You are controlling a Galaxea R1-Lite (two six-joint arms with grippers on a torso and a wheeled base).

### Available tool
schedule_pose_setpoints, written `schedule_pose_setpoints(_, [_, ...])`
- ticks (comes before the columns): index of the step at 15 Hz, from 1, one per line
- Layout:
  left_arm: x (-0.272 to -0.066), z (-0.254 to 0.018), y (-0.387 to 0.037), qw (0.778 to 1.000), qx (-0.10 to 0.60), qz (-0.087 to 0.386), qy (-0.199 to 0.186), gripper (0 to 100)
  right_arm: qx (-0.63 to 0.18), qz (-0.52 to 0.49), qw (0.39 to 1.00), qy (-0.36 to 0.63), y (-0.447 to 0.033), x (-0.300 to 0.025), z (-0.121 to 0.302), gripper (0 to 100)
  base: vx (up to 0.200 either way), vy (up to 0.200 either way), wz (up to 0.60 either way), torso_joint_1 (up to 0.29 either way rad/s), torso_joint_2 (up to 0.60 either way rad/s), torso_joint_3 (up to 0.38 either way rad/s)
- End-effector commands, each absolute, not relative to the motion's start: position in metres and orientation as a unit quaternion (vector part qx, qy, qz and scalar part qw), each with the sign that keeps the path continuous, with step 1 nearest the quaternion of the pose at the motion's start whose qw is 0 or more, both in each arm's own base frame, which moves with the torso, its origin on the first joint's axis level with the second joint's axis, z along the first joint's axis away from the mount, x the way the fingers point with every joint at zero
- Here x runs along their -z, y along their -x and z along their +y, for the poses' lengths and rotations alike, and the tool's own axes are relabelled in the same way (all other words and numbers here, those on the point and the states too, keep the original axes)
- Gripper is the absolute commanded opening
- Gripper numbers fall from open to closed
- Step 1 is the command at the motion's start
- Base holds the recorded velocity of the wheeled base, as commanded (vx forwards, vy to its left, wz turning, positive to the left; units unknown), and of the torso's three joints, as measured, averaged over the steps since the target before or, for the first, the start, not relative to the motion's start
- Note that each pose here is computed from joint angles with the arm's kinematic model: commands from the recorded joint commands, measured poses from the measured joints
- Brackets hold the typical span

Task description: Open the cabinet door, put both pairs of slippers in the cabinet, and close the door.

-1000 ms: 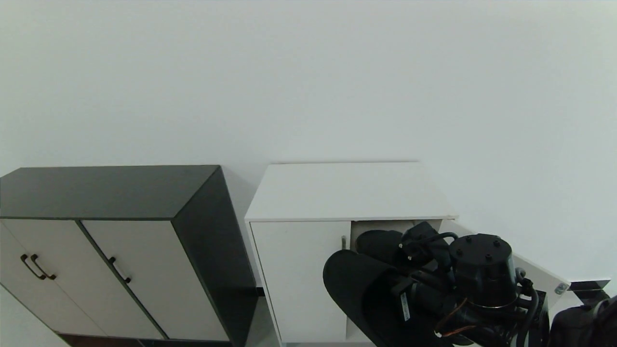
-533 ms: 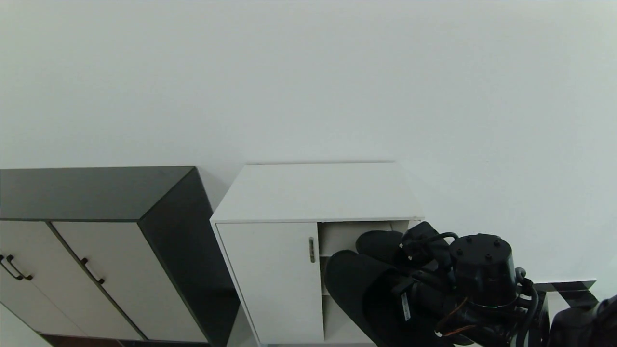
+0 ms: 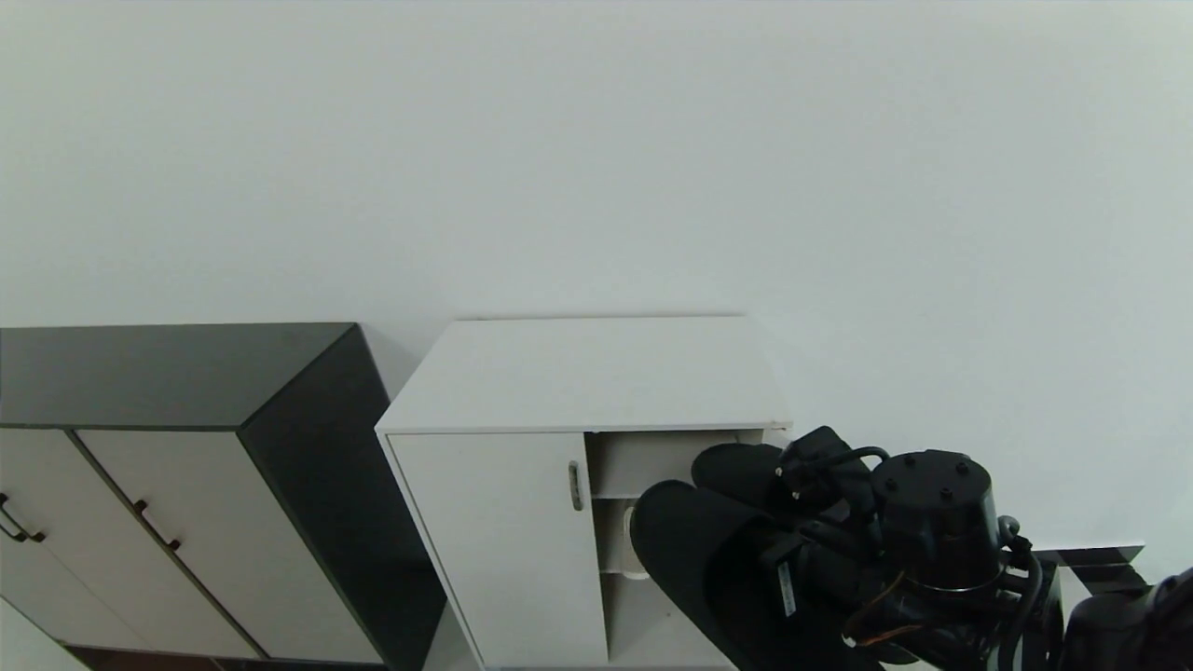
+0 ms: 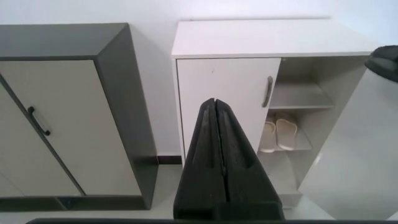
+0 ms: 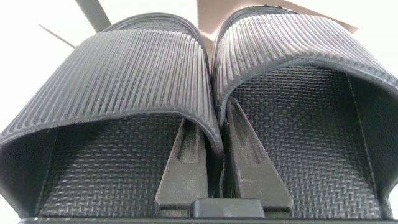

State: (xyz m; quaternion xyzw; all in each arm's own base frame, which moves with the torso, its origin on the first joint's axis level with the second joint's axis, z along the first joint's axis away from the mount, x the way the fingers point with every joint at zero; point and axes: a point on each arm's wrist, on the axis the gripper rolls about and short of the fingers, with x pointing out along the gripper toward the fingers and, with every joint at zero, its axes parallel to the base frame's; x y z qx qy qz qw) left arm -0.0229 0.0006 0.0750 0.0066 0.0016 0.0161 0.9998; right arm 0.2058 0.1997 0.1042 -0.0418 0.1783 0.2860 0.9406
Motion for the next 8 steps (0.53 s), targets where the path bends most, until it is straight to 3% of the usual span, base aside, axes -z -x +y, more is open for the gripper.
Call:
schedule_pose_setpoints(1, [-0.075,0.0007,0.0228,1.0,-0.016,0.002,-0.007,0,-0.291,0.179,0.939,0.043,-0.204,-0.1035,0.2016,0,0.0,0.0,0.0,0.0,0.0,0.0])
schedule_pose_setpoints(8, [-0.075,0.0007,0.0228,1.0,-0.016,0.002,-0.007,0,-0.302,0.183,0.935,0.046,-0.1987,-0.1014,0.205,0,0.0,0.0,0.0,0.0,0.0,0.0])
